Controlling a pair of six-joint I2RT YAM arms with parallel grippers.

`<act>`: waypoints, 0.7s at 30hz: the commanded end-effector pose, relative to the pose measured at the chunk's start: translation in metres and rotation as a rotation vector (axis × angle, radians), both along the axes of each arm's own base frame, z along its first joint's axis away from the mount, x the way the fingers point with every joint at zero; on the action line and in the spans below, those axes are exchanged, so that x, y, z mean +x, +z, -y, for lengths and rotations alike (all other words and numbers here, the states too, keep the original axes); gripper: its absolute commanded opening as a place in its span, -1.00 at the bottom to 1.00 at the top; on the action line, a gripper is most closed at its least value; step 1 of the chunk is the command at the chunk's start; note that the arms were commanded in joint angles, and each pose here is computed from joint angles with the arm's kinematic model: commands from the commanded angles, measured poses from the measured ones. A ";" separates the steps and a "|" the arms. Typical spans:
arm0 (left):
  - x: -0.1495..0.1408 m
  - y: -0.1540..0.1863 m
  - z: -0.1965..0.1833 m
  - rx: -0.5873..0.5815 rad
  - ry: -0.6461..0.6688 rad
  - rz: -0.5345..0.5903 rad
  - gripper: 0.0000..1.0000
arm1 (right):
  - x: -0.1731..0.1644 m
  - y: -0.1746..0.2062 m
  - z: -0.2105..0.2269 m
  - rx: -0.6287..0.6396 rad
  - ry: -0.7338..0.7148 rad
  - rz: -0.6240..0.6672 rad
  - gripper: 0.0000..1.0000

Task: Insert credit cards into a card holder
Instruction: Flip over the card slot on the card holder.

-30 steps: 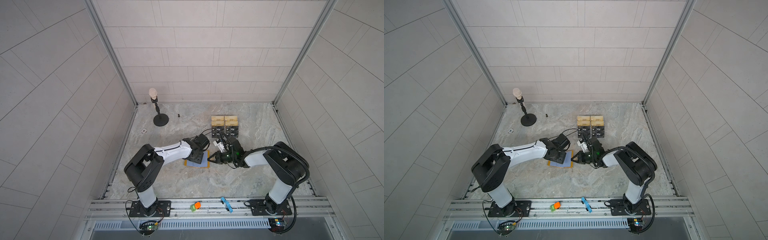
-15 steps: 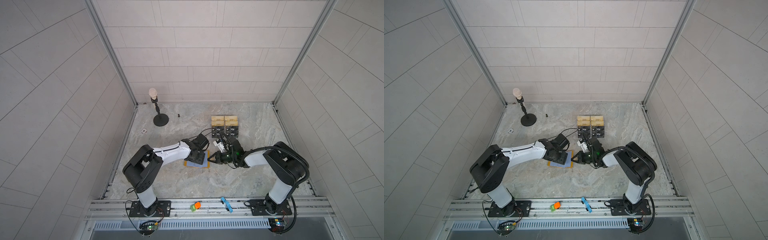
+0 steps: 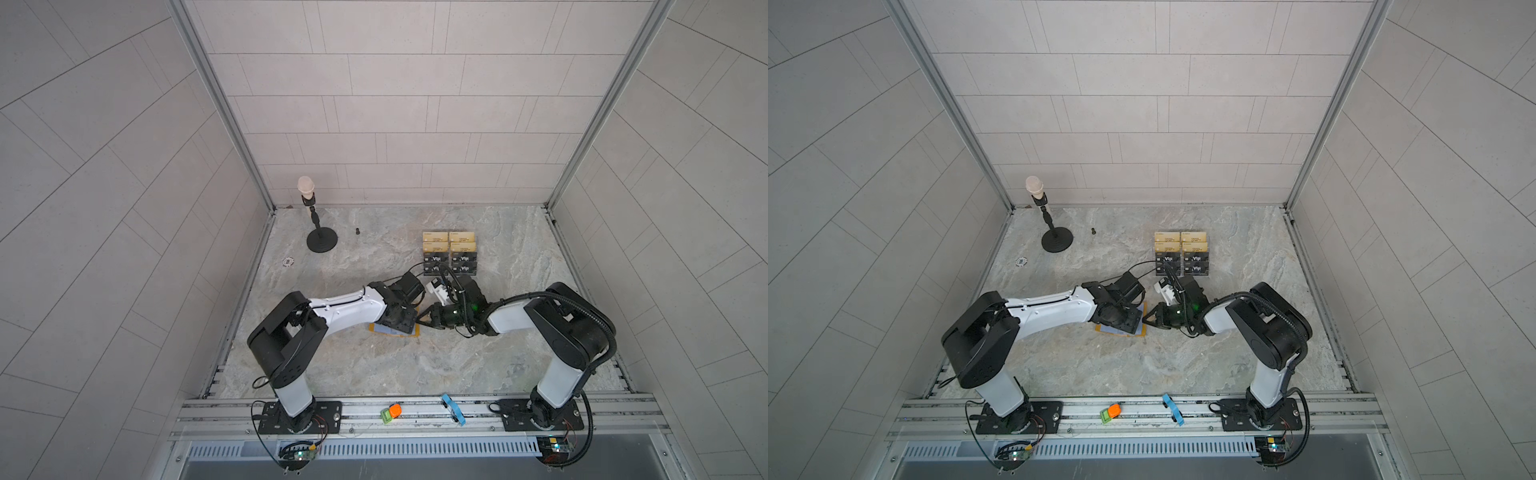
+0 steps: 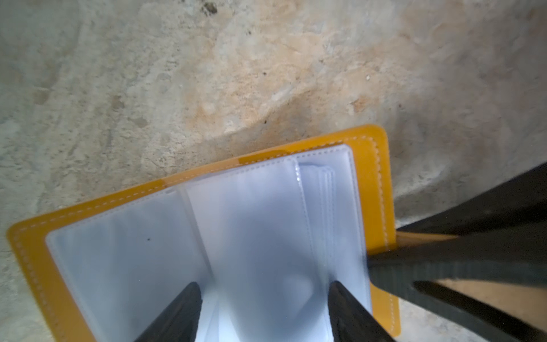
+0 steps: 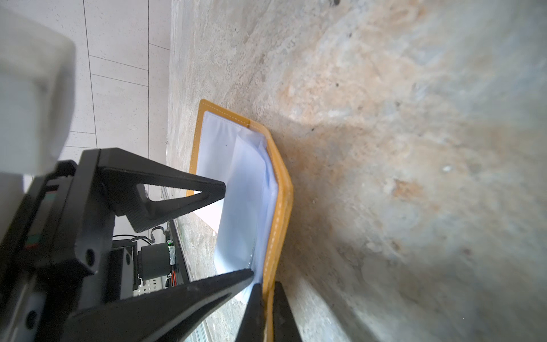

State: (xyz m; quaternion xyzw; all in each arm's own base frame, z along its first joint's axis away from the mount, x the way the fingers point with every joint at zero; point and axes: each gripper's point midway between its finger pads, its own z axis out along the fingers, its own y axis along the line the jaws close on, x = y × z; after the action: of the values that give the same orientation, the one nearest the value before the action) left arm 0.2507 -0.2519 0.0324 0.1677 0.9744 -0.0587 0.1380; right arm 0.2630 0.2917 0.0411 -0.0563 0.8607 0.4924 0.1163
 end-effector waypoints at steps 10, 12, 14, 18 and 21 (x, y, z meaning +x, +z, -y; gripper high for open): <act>0.000 -0.002 0.005 0.010 -0.014 0.006 0.47 | 0.001 0.001 -0.002 0.007 0.007 0.013 -1.00; 0.000 -0.004 0.006 0.006 -0.013 0.001 0.47 | 0.001 0.001 -0.002 0.008 0.010 0.013 -1.00; 0.001 -0.004 0.009 -0.002 -0.013 0.000 0.47 | 0.002 0.002 -0.002 0.009 0.010 0.013 -1.00; 0.002 -0.004 0.012 -0.002 -0.020 -0.005 0.47 | 0.001 0.001 -0.002 0.007 0.008 0.013 -1.00; 0.002 -0.007 0.007 0.029 -0.015 -0.008 0.47 | 0.001 0.001 -0.002 0.007 0.008 0.013 -1.00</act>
State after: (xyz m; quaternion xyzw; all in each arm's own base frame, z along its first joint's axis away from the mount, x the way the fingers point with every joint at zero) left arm 0.2529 -0.2602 0.0286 0.1717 0.9735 -0.0615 0.1378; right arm 0.2636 0.2905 0.0388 -0.0531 0.8632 0.4884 0.1161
